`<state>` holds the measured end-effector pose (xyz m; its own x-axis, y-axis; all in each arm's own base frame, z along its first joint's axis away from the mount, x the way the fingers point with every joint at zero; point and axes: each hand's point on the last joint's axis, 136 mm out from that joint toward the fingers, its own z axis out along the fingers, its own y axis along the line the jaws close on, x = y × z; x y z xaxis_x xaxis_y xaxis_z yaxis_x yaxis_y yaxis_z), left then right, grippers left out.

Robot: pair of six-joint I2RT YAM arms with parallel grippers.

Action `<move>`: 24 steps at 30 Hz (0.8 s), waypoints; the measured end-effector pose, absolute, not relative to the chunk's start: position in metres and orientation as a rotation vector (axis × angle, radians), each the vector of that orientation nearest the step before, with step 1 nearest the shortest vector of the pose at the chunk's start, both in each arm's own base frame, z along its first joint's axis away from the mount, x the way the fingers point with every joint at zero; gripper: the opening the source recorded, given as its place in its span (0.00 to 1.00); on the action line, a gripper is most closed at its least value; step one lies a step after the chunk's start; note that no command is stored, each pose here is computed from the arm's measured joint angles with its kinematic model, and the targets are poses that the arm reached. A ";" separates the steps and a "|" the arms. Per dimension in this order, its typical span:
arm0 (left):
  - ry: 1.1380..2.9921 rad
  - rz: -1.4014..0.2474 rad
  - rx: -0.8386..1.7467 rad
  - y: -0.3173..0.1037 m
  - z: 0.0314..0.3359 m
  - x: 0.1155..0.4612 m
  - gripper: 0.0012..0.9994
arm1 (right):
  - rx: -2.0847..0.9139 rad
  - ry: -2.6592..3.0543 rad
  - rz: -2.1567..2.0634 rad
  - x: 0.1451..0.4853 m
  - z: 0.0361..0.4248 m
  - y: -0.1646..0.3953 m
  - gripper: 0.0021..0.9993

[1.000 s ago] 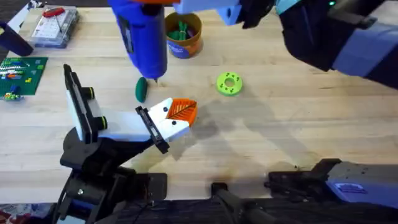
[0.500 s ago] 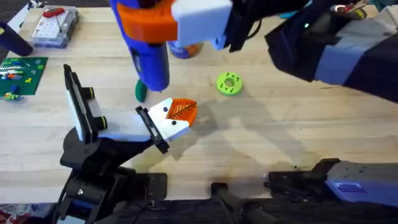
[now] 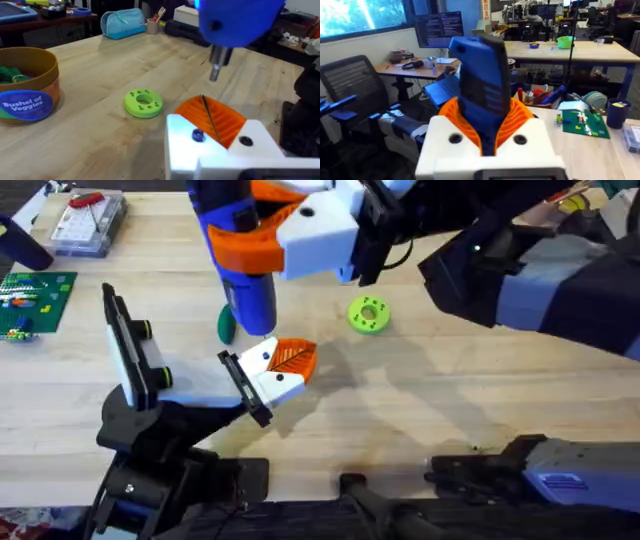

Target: Pick up the gripper from the table and insert it into the empty holder that is missing its gripper. Then pick up a screw, insert it into the mounting hole, and use the screwdriver to tighten it. Finally, clean up the table by picking up the vegetable and placing it into the bucket.

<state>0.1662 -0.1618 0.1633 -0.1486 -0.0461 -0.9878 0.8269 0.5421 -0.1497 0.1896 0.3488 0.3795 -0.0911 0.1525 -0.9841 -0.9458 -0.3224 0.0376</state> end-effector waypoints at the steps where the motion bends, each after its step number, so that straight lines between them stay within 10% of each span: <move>1: 1.538 -0.877 0.693 -0.162 0.163 0.166 0.02 | -1.277 0.958 1.563 0.190 0.380 0.349 0.08; 24: 1.538 -0.877 0.693 -0.162 0.163 0.166 0.02 | -1.264 1.043 1.593 0.206 0.349 0.364 0.08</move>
